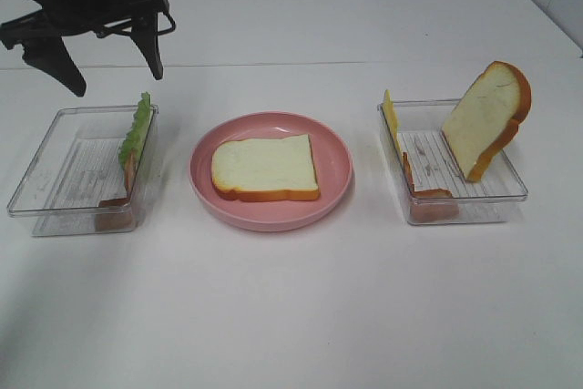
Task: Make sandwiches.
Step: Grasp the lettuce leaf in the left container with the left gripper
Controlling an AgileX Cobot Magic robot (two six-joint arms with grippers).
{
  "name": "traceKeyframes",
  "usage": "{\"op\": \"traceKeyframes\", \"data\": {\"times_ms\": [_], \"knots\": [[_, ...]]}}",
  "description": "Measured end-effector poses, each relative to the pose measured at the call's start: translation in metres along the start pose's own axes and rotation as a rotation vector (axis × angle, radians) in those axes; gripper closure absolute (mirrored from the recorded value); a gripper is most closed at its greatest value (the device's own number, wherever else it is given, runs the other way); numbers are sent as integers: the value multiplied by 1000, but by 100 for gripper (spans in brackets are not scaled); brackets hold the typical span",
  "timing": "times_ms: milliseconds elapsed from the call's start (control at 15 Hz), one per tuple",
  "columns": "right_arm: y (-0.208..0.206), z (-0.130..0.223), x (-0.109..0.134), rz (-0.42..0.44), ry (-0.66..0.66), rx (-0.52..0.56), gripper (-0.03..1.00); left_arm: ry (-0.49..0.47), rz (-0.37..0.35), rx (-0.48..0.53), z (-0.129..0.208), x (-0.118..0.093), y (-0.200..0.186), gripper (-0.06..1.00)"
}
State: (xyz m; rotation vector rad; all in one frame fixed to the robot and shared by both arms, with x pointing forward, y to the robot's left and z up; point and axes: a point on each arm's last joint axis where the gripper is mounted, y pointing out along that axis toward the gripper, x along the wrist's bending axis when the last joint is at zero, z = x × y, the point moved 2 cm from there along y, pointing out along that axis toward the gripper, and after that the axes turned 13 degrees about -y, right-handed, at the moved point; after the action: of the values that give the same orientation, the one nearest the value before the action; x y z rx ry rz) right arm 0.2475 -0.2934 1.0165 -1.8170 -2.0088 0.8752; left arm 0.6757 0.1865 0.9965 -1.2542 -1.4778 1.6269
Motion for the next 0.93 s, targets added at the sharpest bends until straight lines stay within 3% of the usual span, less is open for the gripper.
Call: {"op": "traceKeyframes", "data": {"times_ms": [333,600,933], "knots": [[0,0,0,0,0,0,-1,1,-92,51,-7,11,50,14],[0,0,0,0,0,0,-1,37,-93,-12,-15,11,53,27],[0,0,0,0,0,0,-1,52,-118,-21,-17,14,57,28]]}}
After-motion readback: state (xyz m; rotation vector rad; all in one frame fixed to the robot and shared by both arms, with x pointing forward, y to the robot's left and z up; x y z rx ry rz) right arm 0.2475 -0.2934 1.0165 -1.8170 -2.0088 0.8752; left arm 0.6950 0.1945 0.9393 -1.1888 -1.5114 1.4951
